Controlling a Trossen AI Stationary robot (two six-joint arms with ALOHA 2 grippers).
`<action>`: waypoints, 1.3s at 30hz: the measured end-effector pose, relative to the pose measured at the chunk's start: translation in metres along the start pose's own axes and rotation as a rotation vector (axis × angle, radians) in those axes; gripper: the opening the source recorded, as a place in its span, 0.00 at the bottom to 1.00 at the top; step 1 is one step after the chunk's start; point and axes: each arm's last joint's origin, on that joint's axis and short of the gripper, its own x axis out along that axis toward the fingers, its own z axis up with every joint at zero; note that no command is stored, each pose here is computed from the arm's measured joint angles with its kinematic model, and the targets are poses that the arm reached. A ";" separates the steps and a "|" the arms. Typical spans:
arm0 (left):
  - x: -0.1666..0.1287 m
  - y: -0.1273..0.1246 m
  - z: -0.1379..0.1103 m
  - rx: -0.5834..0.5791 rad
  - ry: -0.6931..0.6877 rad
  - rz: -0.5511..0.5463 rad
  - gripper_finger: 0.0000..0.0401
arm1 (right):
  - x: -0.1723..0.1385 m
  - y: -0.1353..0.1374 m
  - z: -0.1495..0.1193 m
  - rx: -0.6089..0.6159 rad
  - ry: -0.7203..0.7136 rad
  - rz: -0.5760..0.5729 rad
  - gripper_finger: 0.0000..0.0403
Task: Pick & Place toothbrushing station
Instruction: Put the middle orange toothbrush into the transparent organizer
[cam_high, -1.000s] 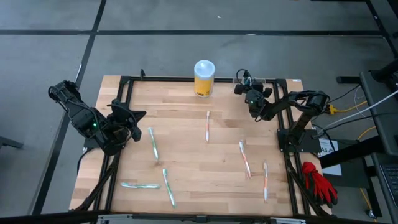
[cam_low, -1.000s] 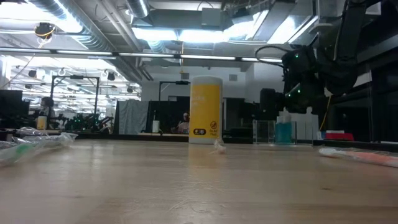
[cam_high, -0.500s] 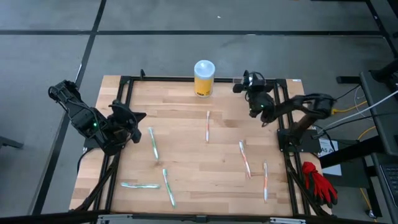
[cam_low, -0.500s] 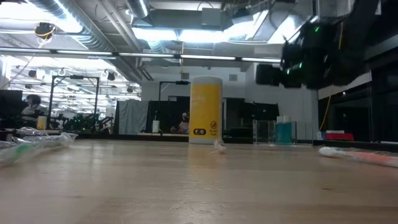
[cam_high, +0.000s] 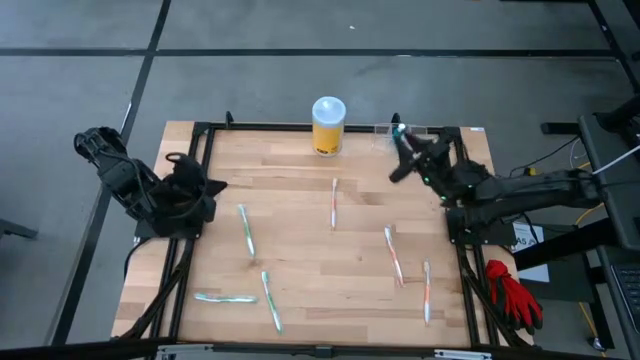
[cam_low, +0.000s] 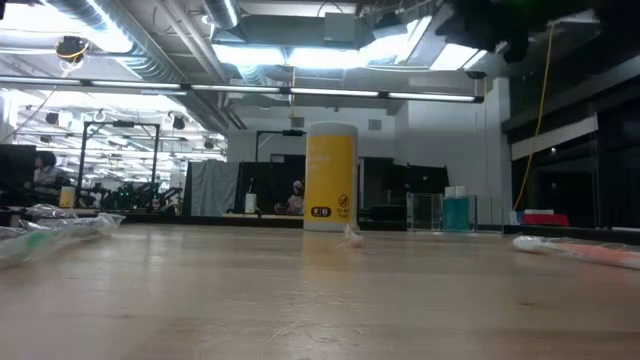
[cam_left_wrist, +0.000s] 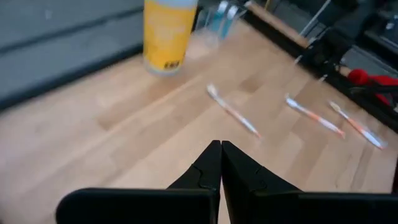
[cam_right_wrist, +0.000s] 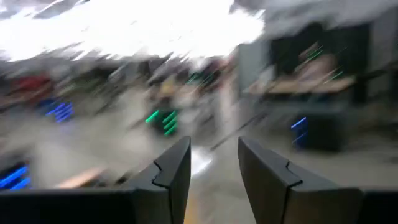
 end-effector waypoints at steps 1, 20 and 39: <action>0.002 0.002 -0.002 -0.035 0.022 0.008 0.01 | -0.004 0.002 0.006 0.015 0.071 0.061 0.33; 0.054 -0.019 -0.036 -0.437 -0.148 -0.148 0.01 | -0.047 0.018 0.001 0.342 1.484 -0.052 0.33; 0.022 -0.005 0.000 -0.309 -0.293 -0.359 0.01 | -0.038 0.046 -0.117 0.351 1.439 -0.554 0.33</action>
